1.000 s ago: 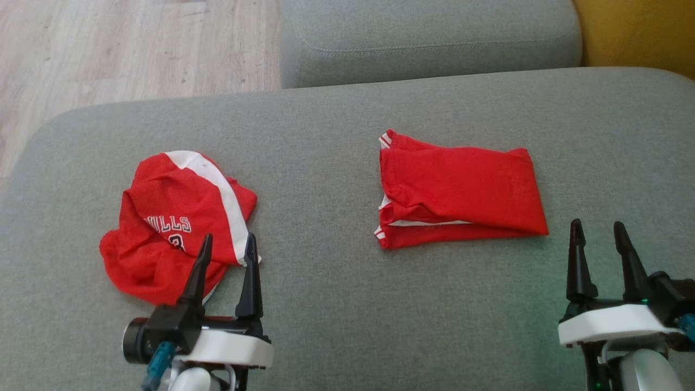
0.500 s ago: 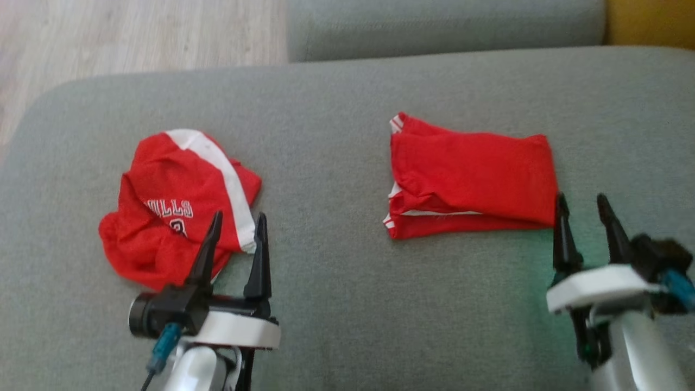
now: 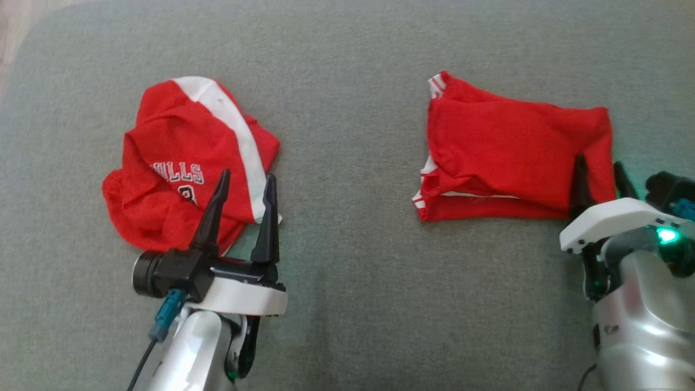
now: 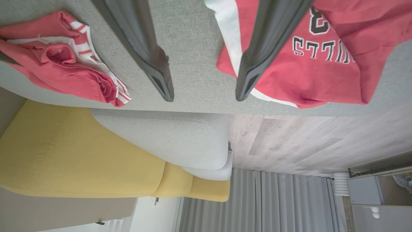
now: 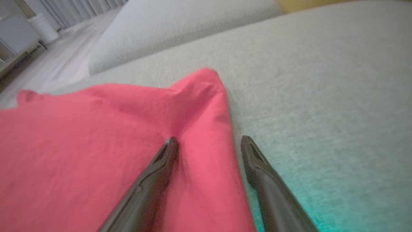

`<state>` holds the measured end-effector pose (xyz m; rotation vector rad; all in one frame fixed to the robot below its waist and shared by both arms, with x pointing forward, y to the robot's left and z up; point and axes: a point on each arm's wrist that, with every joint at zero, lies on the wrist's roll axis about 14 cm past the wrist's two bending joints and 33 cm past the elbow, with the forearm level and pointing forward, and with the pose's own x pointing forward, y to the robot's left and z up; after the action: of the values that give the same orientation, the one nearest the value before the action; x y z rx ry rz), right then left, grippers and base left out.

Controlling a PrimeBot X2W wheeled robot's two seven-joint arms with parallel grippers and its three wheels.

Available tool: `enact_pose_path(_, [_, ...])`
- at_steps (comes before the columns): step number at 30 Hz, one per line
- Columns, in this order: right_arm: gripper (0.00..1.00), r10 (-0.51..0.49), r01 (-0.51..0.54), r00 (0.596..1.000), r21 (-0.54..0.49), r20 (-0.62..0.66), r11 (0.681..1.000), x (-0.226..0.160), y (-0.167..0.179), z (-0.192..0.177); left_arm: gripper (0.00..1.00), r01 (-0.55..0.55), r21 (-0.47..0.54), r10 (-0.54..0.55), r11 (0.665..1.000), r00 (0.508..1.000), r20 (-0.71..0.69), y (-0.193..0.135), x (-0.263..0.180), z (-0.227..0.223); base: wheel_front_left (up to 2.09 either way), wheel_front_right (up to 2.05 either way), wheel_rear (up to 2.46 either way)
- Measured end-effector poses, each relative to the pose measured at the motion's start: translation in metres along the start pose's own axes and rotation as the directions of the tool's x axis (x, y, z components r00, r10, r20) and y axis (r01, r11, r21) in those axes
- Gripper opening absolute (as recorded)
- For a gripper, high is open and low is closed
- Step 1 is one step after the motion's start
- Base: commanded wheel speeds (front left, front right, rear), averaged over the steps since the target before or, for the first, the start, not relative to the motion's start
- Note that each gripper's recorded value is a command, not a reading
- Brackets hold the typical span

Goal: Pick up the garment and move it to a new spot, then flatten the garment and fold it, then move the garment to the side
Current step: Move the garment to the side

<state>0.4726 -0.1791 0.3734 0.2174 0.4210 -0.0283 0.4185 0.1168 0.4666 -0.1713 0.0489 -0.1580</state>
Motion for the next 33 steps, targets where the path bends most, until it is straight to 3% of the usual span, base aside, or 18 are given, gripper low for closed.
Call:
enact_pose_path(4, [1.0,0.025,-0.026,0.998,-0.025,-0.064,0.999,0.008,0.008,-0.013,1.0,-0.014,0.002,0.014,1.0,1.0,-0.006,0.005,0.0,-0.002,0.0,0.0,0.0])
enact_pose_path(5, [0.66,0.025,-0.026,0.998,-0.025,-0.064,0.999,0.008,0.008,-0.013,1.0,-0.014,0.002,0.014,1.0,1.0,-0.006,0.005,0.0,-0.002,0.0,0.0,0.0])
enact_pose_path(6, [0.0,0.027,-0.03,0.997,-0.037,-0.067,0.999,0.01,0.008,-0.012,1.0,-0.015,0.001,0.015,1.0,1.0,-0.005,0.005,0.0,-0.002,0.0,0.0,0.0])
enact_pose_path(12, [0.0,0.043,-0.048,0.998,-0.142,-0.038,0.989,0.004,0.012,-0.002,1.0,-0.003,0.001,0.003,1.0,1.0,0.018,0.0,0.0,0.007,0.0,0.0,0.0])
enact_pose_path(18, [0.0,0.027,-0.016,0.999,-0.275,0.036,0.961,-0.009,-0.006,0.027,1.0,0.026,-0.001,-0.026,1.0,0.999,0.041,-0.011,0.0,0.015,0.0,0.0,0.0])
enact_pose_path(25, [0.0,-0.043,0.075,0.995,-0.404,0.087,0.912,-0.028,-0.06,0.065,1.0,0.053,-0.007,-0.053,0.999,0.997,0.053,-0.023,0.004,0.018,0.0,0.0,0.0])
enact_pose_path(33, [0.0,-0.199,0.205,0.978,-0.538,0.07,0.818,-0.04,-0.147,0.094,1.0,0.058,-0.019,-0.057,0.998,0.998,0.019,-0.021,0.013,0.003,0.0,0.0,0.0])
